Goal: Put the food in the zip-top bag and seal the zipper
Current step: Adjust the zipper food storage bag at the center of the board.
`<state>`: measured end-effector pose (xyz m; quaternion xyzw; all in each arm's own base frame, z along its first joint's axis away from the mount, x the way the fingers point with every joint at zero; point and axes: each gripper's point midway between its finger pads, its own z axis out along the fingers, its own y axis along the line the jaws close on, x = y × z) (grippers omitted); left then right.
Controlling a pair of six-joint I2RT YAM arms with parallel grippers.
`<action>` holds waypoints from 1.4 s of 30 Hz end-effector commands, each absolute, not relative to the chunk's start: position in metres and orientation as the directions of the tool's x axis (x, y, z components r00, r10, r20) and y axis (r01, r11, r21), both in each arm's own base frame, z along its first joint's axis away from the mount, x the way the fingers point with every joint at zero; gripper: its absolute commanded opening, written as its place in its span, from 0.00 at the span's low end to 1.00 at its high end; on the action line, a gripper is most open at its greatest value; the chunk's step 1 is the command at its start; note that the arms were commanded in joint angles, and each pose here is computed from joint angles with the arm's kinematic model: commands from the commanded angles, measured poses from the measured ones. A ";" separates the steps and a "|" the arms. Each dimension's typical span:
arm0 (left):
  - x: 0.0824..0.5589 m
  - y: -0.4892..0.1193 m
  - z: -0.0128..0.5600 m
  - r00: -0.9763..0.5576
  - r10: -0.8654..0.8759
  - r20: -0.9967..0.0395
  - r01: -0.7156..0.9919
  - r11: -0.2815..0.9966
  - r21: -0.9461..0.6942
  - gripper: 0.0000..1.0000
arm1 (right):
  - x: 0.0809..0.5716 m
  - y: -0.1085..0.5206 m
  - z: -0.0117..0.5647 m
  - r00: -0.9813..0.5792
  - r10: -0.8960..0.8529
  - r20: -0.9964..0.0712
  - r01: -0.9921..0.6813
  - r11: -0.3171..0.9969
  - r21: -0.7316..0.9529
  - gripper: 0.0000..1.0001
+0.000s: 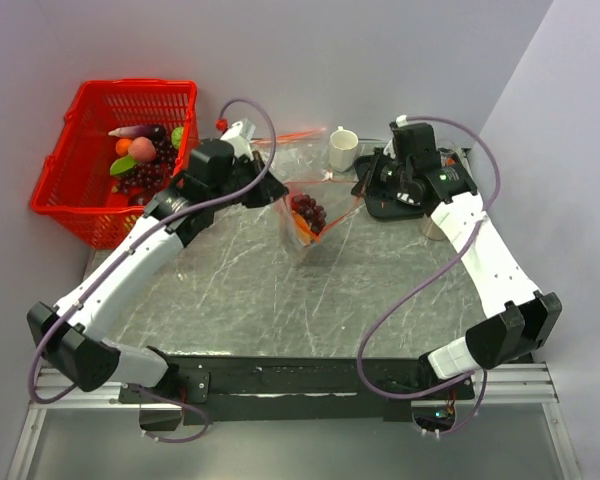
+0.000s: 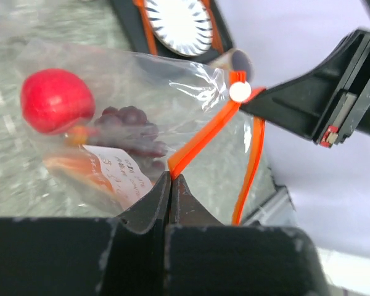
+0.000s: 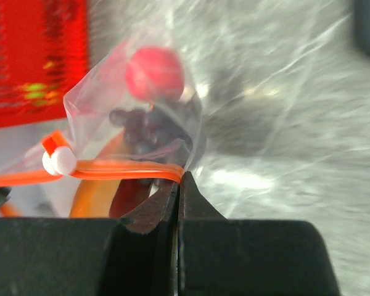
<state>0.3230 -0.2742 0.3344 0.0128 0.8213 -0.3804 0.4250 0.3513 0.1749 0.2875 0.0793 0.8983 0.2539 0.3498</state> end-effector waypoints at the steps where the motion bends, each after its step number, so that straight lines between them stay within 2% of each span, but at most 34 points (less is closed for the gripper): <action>1: 0.311 -0.290 0.365 -0.661 -0.283 -0.695 0.438 0.607 -0.664 0.01 | 0.355 0.119 0.329 -0.613 0.246 -0.751 0.080 0.965 0.251 0.00; 3: 0.306 -0.306 0.343 -0.712 -0.280 -0.644 0.441 0.536 -0.720 0.01 | 0.354 0.123 0.348 -0.576 0.256 -0.776 0.063 0.961 0.270 0.00; 5: 0.304 -0.322 0.300 -0.763 -0.250 -0.596 0.416 0.516 -0.749 0.01 | 0.348 0.140 0.369 -0.546 0.276 -0.791 -0.010 0.942 0.335 0.00; 8: 0.303 -0.333 0.267 -0.801 -0.230 -0.553 0.375 0.528 -0.762 0.01 | 0.334 0.168 0.390 -0.512 0.271 -0.816 -0.115 0.919 0.377 0.00; 10: 0.304 -0.329 0.281 -0.780 -0.236 -0.580 0.387 0.546 -0.743 0.01 | 0.326 0.191 0.381 -0.536 0.199 -0.821 -0.173 0.926 0.337 0.00; 11: 0.310 -0.323 0.311 -0.732 -0.265 -0.628 0.414 0.558 -0.719 0.01 | 0.319 0.205 0.369 -0.563 0.125 -0.817 -0.210 0.934 0.288 0.00; 14: 0.309 -0.292 0.356 -0.617 -0.328 -0.715 0.428 0.623 -0.655 0.01 | 0.328 0.198 0.313 -0.674 0.042 -0.738 -0.104 0.983 0.151 0.00; 15: 0.307 -0.287 0.361 -0.606 -0.336 -0.721 0.429 0.626 -0.651 0.01 | 0.329 0.181 0.290 -0.687 0.028 -0.726 -0.042 0.996 0.078 0.00; 17: 0.304 -0.285 0.353 -0.619 -0.323 -0.715 0.425 0.628 -0.652 0.01 | 0.331 0.175 0.264 -0.687 0.047 -0.725 -0.013 0.997 0.078 0.00; 21: 0.304 -0.292 0.312 -0.693 -0.266 -0.670 0.389 0.645 -0.658 0.01 | 0.331 0.170 0.282 -0.645 0.157 -0.748 -0.029 0.973 0.229 0.00; 29: 0.308 -0.297 0.319 -0.685 -0.271 -0.676 0.405 0.630 -0.663 0.01 | 0.330 0.168 0.358 -0.537 0.199 -0.820 -0.081 0.955 0.285 0.00; 33: 0.310 -0.296 0.308 -0.691 -0.268 -0.672 0.393 0.640 -0.660 0.01 | 0.332 0.181 0.360 -0.551 0.193 -0.811 -0.131 0.940 0.313 0.00; 35: 0.313 -0.293 0.294 -0.700 -0.258 -0.666 0.377 0.659 -0.651 0.10 | 0.333 0.185 0.342 -0.580 0.181 -0.795 -0.130 0.942 0.309 0.00; 36: 0.316 -0.292 0.283 -0.711 -0.249 -0.658 0.359 0.675 -0.644 0.23 | 0.336 0.190 0.339 -0.580 0.185 -0.794 -0.144 0.935 0.323 0.00; 37: 0.318 -0.290 0.272 -0.721 -0.243 -0.649 0.341 0.691 -0.637 0.53 | 0.337 0.192 0.332 -0.584 0.192 -0.789 -0.140 0.933 0.331 0.00; 38: 0.318 -0.288 0.264 -0.727 -0.239 -0.644 0.327 0.703 -0.631 0.65 | 0.336 0.192 0.313 -0.605 0.185 -0.775 -0.133 0.936 0.327 0.00; 40: 0.319 -0.283 0.255 -0.727 -0.249 -0.640 0.299 0.724 -0.621 0.84 | 0.340 0.203 0.304 -0.602 0.205 -0.771 -0.155 0.918 0.366 0.00; 42: 0.317 -0.274 0.264 -0.709 -0.256 -0.657 0.297 0.737 -0.607 0.90 | 0.339 0.212 0.285 -0.638 0.197 -0.744 -0.171 0.906 0.386 0.00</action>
